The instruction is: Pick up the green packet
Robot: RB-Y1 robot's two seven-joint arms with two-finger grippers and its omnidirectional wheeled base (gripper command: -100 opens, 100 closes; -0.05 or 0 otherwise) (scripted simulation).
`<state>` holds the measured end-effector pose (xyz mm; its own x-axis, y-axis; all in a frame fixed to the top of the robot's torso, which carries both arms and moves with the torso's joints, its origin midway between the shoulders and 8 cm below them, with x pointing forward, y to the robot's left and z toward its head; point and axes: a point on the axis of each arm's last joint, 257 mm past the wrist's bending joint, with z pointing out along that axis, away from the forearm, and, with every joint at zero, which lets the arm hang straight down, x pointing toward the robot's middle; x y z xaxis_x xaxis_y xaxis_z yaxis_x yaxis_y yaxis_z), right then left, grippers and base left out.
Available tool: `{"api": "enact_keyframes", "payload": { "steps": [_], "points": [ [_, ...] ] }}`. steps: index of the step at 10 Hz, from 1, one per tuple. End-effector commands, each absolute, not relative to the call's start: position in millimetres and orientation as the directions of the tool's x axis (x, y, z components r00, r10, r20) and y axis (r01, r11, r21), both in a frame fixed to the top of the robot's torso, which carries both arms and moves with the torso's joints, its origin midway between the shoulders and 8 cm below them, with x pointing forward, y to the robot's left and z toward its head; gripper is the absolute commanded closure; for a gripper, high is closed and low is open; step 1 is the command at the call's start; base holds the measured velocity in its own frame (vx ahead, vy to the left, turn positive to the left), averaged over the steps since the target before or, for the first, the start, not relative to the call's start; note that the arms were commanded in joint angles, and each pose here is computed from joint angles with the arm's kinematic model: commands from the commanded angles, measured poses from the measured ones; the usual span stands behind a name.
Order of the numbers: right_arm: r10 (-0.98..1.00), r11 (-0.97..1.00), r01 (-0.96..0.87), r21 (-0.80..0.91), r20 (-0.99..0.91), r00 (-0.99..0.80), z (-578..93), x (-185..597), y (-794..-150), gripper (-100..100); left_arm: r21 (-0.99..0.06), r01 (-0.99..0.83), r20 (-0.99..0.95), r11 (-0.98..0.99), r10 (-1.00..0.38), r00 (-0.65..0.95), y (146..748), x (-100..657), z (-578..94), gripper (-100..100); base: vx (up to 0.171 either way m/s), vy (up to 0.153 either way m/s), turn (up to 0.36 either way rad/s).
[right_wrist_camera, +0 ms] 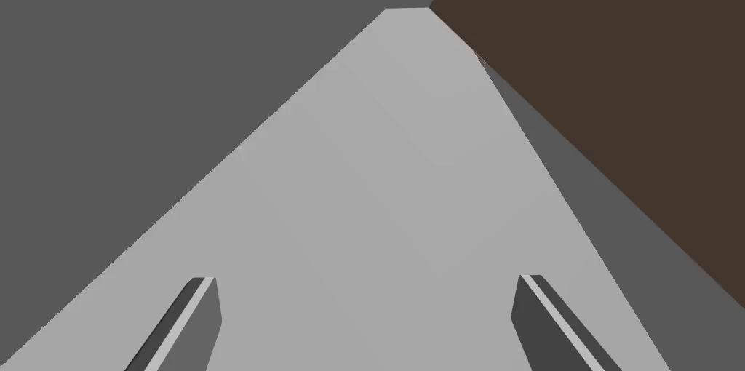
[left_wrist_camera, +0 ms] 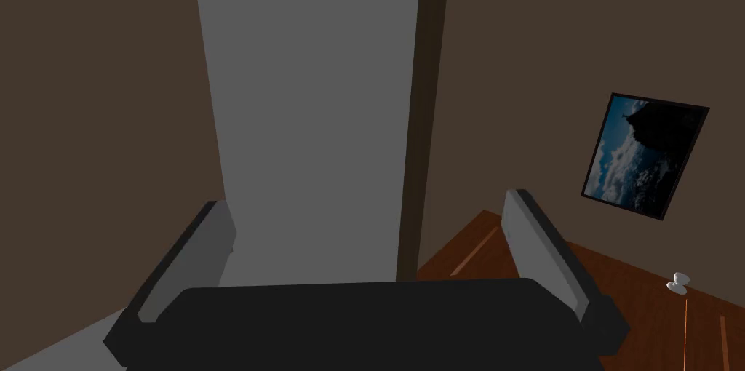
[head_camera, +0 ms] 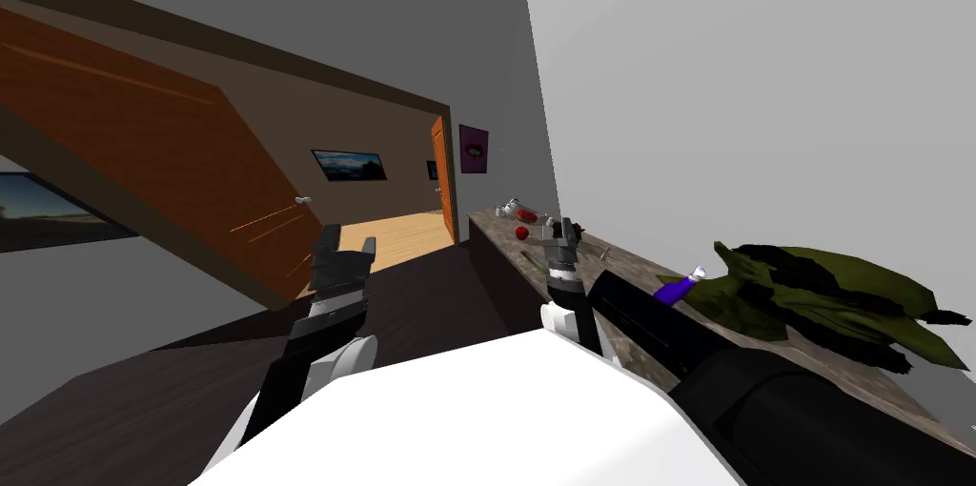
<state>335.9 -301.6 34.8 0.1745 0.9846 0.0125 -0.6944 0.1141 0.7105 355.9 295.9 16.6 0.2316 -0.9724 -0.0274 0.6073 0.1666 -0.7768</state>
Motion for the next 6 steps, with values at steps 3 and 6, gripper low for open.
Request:
{"api": "enact_keyframes", "payload": {
  "steps": [3, 6],
  "points": [
    [0.982, 0.186, -0.624, 0.759, -0.119, 0.148, 10.2, 340.4, -289.6, -100, -0.777, 0.607, -0.027, 0.166, -0.972, 0.232, 295.9, 355.9, 16.6, 0, 0.008, 0.087, 0.024],
    [0.959, 0.281, -0.506, 0.815, -0.26, 0.115, -34.8, 340.7, -280.8, -100, -0.777, 0.607, -0.027, 0.166, -0.972, 0.231, 295.9, 355.9, 16.6, 0, 0.044, 0.171, 0.042]
  ]
}}
